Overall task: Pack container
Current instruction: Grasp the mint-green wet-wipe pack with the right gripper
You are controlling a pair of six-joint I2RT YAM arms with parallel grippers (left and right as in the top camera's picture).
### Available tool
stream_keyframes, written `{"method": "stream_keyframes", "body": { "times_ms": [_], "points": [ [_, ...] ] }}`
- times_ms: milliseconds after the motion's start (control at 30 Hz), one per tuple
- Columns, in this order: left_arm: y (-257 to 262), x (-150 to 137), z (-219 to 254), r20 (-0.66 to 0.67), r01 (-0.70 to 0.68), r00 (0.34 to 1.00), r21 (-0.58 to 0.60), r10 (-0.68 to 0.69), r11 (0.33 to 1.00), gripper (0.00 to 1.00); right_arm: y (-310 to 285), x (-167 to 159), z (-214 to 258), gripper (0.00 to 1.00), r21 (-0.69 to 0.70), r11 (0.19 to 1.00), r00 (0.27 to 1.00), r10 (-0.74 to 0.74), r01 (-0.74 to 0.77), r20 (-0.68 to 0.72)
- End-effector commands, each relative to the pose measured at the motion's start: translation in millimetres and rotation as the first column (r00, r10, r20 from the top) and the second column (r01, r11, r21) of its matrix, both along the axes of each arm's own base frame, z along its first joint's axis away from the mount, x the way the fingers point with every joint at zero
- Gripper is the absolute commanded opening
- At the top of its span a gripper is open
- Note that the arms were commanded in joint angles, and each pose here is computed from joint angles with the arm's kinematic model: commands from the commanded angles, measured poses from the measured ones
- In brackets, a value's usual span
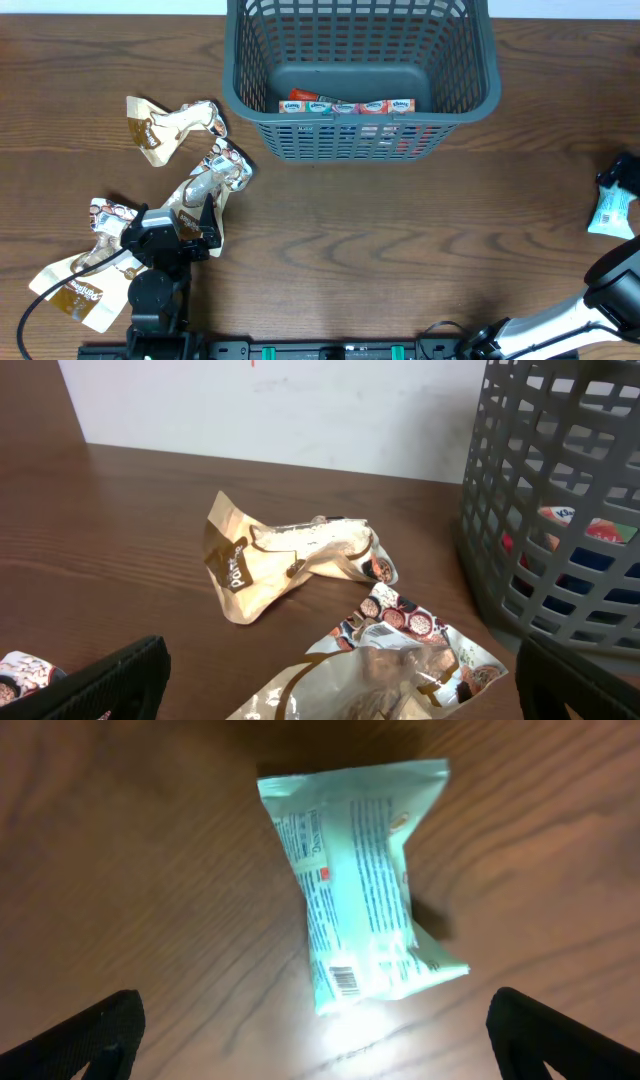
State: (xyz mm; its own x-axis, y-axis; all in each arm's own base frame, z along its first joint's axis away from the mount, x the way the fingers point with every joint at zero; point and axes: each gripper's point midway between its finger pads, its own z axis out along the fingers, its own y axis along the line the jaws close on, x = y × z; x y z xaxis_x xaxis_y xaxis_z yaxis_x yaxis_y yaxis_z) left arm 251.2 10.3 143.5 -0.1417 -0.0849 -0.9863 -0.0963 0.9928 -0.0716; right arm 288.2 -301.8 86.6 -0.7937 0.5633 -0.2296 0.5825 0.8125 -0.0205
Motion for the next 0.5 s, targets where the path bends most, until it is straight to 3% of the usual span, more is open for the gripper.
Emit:
{"method": "stream_keyframes", "body": {
  "times_ms": [0, 467],
  "points": [
    [-1.5, 0.2, -6.3, -0.012, 0.011, 1.0, -0.005, -0.011, 1.0, 0.99, 1.2, -5.1, -15.5, 0.99, -0.012, 0.996, 0.995, 0.093, -0.093, -0.024],
    [-2.0, 0.2, -6.4, -0.012, 0.014, 1.0, -0.005, -0.014, 1.0, 0.99, 2.9, -4.7, -83.4, 0.94, 0.069, 0.989, 0.988, 0.135, -0.13, -0.077]
  ]
}}
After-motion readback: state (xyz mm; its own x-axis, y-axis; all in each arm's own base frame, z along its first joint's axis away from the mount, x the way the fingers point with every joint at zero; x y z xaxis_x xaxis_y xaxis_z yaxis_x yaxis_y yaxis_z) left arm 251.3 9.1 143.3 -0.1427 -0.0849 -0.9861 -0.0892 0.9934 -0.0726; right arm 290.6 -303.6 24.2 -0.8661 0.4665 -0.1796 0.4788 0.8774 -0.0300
